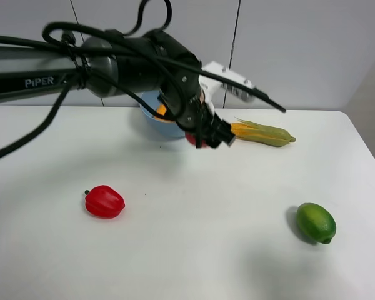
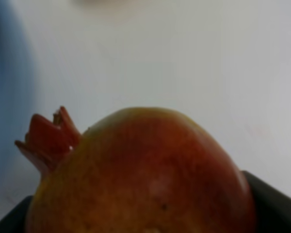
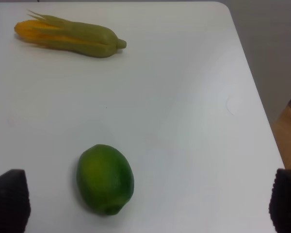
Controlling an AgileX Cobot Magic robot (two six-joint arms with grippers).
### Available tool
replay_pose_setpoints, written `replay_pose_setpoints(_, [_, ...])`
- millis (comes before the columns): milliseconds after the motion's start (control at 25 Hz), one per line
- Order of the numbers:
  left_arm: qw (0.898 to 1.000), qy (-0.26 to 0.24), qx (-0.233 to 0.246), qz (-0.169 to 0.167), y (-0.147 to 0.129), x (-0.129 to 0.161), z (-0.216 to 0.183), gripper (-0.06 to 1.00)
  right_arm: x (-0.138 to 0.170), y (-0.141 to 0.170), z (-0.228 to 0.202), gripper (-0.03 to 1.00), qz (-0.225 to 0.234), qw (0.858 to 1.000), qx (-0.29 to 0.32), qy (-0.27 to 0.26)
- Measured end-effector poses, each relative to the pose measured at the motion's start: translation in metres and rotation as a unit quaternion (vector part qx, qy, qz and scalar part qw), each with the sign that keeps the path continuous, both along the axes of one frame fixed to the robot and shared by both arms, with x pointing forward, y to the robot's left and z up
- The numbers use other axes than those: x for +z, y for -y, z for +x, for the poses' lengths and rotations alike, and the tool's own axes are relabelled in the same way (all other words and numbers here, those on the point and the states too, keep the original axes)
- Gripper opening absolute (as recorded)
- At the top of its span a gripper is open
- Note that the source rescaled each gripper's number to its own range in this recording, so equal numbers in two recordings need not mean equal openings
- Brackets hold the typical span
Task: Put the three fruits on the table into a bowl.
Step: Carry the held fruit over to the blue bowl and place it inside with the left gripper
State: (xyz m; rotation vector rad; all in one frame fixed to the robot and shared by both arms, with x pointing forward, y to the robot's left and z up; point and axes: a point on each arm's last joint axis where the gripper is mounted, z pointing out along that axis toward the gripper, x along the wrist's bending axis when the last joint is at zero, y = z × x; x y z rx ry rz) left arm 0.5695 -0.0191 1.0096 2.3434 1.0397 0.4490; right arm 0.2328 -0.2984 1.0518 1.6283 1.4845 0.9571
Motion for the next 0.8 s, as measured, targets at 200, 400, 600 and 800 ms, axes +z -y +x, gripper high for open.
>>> replay_pose_setpoints(200, [0.990,0.119,0.019,-0.078,-0.023,0.021,0.055,0.10,0.000,0.000,0.000,1.00,-0.002,1.000,-0.002,0.000])
replay_pose_setpoints(400, [0.979,0.164,0.052,-0.113,-0.054,0.001,0.098,0.10,0.000,0.000,0.000,1.00,0.000,1.000,0.000,0.000])
replay_pose_setpoints(600, [0.974,0.172,0.076,-0.123,-0.075,-0.034,0.126,0.10,0.000,0.000,0.000,1.00,0.000,1.000,0.000,0.000])
replay_pose_setpoints(800, [0.975,0.158,0.095,-0.123,-0.085,-0.055,0.135,0.10,0.000,0.000,0.000,1.00,0.000,1.000,0.000,0.000])
